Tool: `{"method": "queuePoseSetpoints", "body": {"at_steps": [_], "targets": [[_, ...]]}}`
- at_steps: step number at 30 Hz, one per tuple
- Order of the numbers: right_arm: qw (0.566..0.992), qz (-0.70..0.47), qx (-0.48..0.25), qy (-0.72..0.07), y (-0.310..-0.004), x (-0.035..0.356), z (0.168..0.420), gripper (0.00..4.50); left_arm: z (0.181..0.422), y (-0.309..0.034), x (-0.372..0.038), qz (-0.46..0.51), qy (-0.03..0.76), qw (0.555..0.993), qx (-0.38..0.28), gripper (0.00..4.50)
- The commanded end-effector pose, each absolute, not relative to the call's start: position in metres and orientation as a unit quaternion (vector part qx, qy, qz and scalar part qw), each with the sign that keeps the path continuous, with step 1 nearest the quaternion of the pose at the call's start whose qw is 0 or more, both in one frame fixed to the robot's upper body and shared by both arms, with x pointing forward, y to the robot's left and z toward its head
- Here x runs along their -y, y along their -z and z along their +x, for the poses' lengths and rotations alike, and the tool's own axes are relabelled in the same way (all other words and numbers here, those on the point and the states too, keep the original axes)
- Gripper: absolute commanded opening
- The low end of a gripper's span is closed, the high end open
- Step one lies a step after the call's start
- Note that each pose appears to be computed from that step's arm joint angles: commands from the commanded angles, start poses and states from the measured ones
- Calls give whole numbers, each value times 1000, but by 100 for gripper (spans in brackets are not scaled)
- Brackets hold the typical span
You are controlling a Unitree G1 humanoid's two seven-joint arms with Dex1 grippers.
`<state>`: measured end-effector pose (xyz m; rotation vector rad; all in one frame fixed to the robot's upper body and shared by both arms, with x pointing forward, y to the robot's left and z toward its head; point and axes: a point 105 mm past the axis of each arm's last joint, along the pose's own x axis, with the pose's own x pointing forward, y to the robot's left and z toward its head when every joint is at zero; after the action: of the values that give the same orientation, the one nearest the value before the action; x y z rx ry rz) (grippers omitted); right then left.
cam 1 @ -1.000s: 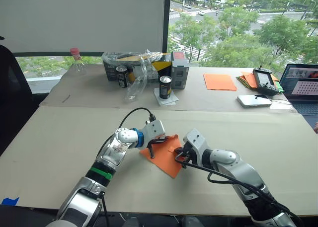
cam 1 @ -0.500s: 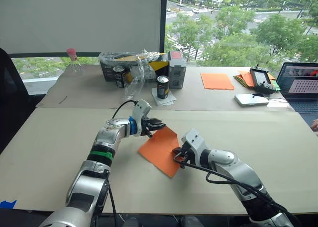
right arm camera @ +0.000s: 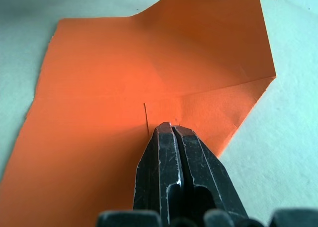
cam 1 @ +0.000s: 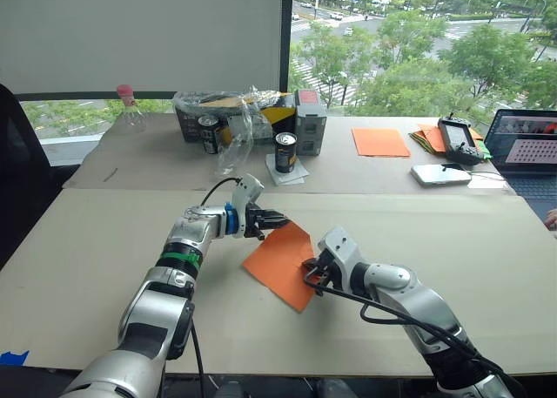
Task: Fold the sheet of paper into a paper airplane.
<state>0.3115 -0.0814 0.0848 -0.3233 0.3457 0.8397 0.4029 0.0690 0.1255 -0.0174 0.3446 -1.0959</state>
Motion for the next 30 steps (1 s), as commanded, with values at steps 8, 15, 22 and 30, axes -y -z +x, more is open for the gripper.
{"method": "queuePoseSetpoints", "body": {"at_steps": [8,15,22,30], "targets": [[881,-151,-202,-401,-69,84,307,0,399,-134,-67,90,551,820,-125,2],[883,-153,-203,-395,-69,86,308,0,374,-132,-54,185,599,776,-62,2],[885,-151,-203,-391,-70,86,310,0,355,-119,-41,279,602,748,-13,2],[886,-150,-201,-389,-72,86,310,0,350,-97,-47,336,593,732,-18,2]]}}
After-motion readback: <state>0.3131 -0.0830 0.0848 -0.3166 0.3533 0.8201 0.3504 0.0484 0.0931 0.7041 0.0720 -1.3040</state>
